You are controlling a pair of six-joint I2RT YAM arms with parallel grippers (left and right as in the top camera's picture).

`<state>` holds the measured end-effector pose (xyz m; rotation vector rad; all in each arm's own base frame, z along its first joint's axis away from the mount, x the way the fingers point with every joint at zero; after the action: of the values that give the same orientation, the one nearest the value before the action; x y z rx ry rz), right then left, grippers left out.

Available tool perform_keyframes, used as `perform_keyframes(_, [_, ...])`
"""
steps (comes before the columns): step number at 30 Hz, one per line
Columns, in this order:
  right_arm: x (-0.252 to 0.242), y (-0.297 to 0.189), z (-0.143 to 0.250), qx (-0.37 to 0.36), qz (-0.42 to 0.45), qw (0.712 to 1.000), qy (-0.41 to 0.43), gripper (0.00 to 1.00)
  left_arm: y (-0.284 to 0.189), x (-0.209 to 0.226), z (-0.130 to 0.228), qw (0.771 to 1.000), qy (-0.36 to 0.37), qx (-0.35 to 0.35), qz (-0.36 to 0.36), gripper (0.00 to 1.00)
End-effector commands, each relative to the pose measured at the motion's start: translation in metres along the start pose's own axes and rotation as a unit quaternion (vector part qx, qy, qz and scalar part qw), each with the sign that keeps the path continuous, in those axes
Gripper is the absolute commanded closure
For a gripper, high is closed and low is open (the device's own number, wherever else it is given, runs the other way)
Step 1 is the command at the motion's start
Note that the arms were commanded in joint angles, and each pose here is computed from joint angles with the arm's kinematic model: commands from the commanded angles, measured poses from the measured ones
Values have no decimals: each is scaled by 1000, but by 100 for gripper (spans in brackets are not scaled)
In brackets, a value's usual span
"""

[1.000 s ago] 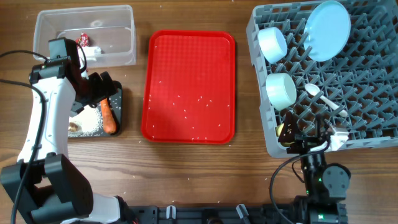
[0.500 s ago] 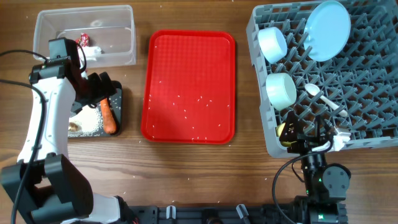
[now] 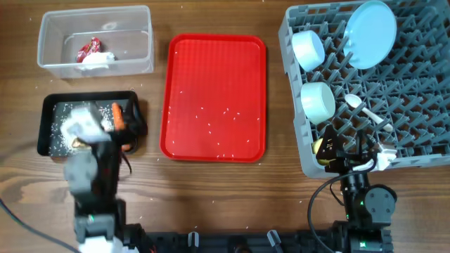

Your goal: Sort waste into correct bins and load items into the dishwasher rack

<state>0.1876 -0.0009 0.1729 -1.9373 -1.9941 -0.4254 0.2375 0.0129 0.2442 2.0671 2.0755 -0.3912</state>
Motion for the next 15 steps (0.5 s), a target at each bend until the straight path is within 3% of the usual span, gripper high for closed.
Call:
perform_keyframes(1, [0,0,-2,-7,3,1000,3,0,-23,1,35,999,7,-27,33,0])
perform_keyframes(5, [0,0,-2,-7,2,1000,3,0,-36,2,57,997,11,-51,52,0])
perform_keyframes(12, [0,0,-2,-7,2,1000,3,0,-47,11,86,999,4,17,29,0])
perform_keyframes(15, [0,0,-2,-7,3,1000,3,0,-47,12,85,1000,3,13,24,0])
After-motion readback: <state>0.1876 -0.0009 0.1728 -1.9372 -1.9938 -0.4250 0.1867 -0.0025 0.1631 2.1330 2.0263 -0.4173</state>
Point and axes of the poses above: each gripper's point midway between its finger pads, its own y axis out along the fingers, its own x axis along the line the jaws close on, z = x × y, the point moved 6 cm from there along -y, back along the fingers
